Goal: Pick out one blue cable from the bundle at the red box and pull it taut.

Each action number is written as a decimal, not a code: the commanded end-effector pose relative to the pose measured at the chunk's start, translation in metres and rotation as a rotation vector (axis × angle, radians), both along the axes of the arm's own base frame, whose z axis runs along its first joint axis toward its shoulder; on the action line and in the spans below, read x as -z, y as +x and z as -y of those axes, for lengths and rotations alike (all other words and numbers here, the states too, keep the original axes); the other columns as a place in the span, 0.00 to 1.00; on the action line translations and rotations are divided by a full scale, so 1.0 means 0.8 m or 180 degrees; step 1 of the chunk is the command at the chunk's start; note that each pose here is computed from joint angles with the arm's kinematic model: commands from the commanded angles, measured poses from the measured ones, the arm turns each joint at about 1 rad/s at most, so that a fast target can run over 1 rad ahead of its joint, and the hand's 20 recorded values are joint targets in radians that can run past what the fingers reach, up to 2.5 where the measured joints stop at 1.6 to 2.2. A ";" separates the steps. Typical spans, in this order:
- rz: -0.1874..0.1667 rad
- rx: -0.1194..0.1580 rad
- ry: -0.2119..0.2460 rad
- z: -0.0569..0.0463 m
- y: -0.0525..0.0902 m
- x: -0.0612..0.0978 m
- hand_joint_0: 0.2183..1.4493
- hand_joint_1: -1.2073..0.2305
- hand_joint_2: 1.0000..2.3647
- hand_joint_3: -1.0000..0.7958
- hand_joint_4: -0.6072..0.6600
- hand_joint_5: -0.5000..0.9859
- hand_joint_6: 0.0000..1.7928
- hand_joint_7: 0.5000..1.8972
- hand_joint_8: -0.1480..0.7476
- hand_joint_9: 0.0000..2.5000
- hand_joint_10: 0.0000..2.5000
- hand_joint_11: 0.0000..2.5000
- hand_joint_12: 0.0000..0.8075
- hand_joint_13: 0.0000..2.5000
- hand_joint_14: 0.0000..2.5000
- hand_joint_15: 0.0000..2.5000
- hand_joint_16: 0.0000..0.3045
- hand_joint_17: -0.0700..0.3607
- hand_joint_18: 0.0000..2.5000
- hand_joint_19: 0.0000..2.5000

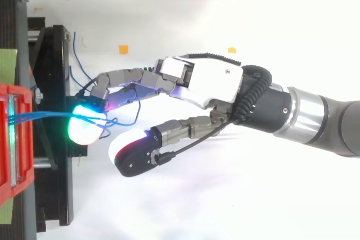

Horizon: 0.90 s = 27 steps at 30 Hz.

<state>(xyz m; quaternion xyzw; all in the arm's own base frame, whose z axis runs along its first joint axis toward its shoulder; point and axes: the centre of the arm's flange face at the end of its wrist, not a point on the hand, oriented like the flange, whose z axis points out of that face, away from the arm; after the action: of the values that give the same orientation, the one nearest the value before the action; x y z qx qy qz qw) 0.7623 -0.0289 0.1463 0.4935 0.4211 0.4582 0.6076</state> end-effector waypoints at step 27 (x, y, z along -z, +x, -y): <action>0.0060 -0.0150 -0.0014 0.015 0.007 -0.010 0.32 0.41 0.01 0.36 0.59 0.25 0.28 0.53 0.43 0.25 0.01 0.13 0.42 0.24 0.01 0.14 0.19 0.46 0.15 0.22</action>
<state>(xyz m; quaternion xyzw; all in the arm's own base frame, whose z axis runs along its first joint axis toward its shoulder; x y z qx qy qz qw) 0.7679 -0.0383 0.1546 0.4800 0.4256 0.4733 0.6037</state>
